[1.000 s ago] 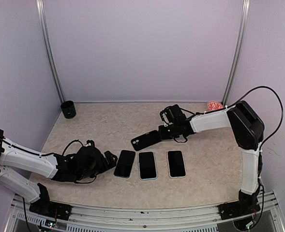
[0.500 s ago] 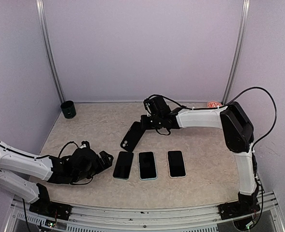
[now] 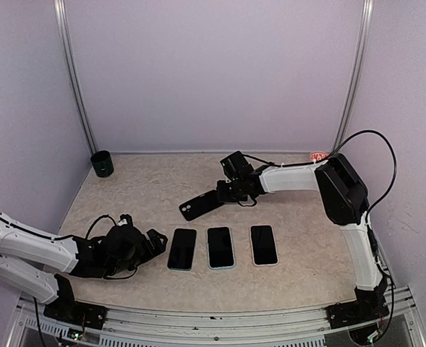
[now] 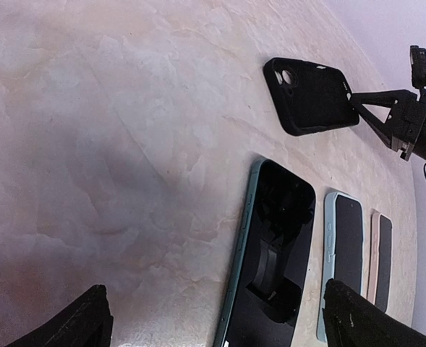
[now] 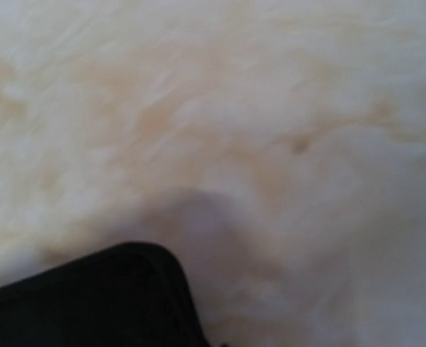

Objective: Put the phone into the phone case
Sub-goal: Move the phone case to the center of the board.

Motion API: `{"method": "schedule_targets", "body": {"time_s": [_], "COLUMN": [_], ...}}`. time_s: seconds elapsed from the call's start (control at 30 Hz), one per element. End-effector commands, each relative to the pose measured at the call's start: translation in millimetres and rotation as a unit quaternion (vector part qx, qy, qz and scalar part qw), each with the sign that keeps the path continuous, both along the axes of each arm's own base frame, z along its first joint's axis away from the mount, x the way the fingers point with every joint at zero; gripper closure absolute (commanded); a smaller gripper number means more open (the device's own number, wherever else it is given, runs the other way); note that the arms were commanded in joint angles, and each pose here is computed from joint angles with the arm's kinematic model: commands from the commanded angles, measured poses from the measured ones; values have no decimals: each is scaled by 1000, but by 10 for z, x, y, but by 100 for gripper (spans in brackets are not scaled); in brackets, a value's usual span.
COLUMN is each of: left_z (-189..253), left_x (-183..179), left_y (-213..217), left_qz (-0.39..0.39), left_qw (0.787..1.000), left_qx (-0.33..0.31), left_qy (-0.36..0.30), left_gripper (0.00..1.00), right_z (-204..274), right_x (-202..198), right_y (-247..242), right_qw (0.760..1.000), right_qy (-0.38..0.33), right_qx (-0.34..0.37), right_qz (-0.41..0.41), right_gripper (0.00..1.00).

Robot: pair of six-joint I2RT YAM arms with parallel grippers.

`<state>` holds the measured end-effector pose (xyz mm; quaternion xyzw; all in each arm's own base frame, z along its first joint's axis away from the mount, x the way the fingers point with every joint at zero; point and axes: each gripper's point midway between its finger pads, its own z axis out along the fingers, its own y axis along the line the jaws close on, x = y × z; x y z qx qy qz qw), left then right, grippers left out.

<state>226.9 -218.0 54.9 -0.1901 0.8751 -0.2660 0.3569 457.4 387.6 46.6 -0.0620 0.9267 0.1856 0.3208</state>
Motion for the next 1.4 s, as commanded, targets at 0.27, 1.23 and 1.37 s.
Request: {"method": "schedule_targets", "body": {"time_s": [0.27, 1.23, 1.37], "left_z": [63, -28, -29], "left_x": [30, -52, -87], "left_y": [-103, -515, -647], "left_qz": [-8, -98, -126], "left_qw": [1000, 995, 992], "left_qx": [-11, -21, -19], "left_qy": [-7, -4, -4], "left_gripper": [1, 1, 1], "right_z": [-111, 914, 1260], "right_x": [-351, -1286, -1487], "right_y": [288, 189, -80], "right_qw": [998, 978, 973], "right_qy": [33, -141, -179], "right_qx": [45, -43, -9], "right_qz": [34, 146, 143], "right_gripper": [100, 0, 0]}}
